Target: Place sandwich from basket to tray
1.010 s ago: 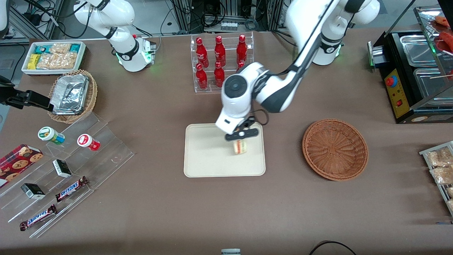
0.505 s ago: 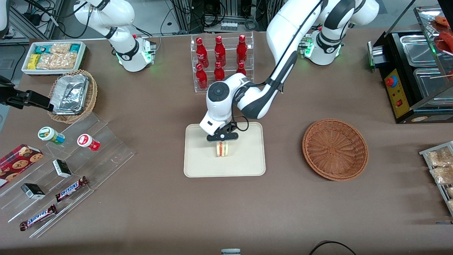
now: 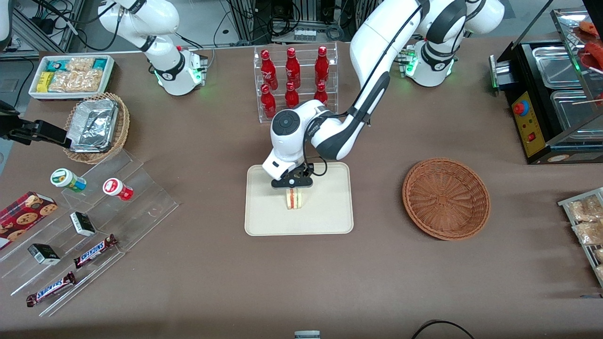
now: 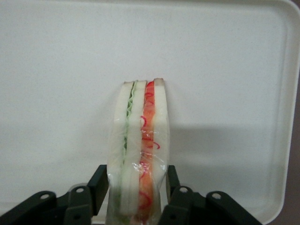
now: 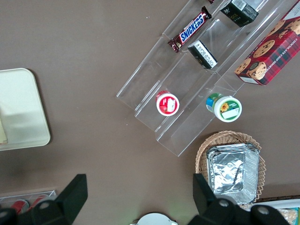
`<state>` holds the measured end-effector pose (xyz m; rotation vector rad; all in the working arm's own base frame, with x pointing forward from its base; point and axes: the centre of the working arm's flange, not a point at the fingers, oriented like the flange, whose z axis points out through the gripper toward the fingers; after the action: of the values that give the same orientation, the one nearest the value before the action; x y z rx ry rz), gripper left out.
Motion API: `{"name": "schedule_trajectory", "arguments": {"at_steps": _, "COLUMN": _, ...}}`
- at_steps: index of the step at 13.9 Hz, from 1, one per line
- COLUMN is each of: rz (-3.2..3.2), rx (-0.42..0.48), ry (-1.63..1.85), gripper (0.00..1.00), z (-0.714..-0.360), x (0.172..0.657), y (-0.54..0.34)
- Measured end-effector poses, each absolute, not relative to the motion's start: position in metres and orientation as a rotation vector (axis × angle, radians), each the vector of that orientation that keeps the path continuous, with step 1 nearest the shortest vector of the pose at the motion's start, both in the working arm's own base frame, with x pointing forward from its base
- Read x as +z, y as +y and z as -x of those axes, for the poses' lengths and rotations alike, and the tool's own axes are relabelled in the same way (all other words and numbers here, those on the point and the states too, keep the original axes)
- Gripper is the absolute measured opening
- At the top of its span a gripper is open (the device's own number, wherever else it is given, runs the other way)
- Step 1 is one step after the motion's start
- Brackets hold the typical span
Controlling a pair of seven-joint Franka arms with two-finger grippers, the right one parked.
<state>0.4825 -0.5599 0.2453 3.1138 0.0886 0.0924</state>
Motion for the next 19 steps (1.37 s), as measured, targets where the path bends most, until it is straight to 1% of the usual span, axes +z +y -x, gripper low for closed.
{"name": "schedule_trajectory", "arguments": {"at_steps": 2, "rz": -3.132, "rx": 0.092, "ry": 0.112, "gripper": 0.83, "z": -0.49, "x": 0.277, "y": -0.554}}
{"name": "schedule_trajectory", "arguments": {"at_steps": 3, "rz": -3.14, "rx": 0.097, "ry": 0.141, "gripper": 0.94, "z": -0.497, "x": 0.309, "y": -0.545}}
{"name": "schedule_trajectory", "arguments": {"at_steps": 4, "rz": -3.149, "rx": 0.097, "ry": 0.178, "gripper": 1.0, "z": -0.505, "x": 0.341, "y": -0.531}}
{"name": "schedule_trajectory", "arguments": {"at_steps": 7, "rz": -3.191, "rx": 0.06, "ry": 0.311, "gripper": 1.0, "z": -0.52, "x": 0.434, "y": -0.473}}
{"name": "schedule_trajectory", "arguments": {"at_steps": 10, "rz": -3.225, "rx": 0.007, "ry": 0.378, "gripper": 1.0, "z": -0.531, "x": 0.498, "y": -0.408}}
{"name": "schedule_trajectory", "arguments": {"at_steps": 15, "rz": -3.253, "rx": -0.159, "ry": 0.219, "gripper": 1.0, "z": -0.554, "x": 0.554, "y": -0.285}}
{"name": "schedule_trajectory", "arguments": {"at_steps": 17, "rz": -3.233, "rx": -0.206, "ry": 0.134, "gripper": 1.0, "z": -0.561, "x": 0.573, "y": -0.222}}
{"name": "schedule_trajectory", "arguments": {"at_steps": 19, "rz": -3.204, "rx": -0.242, "ry": 0.06, "gripper": 1.0, "z": -0.56, "x": 0.592, "y": -0.165}}
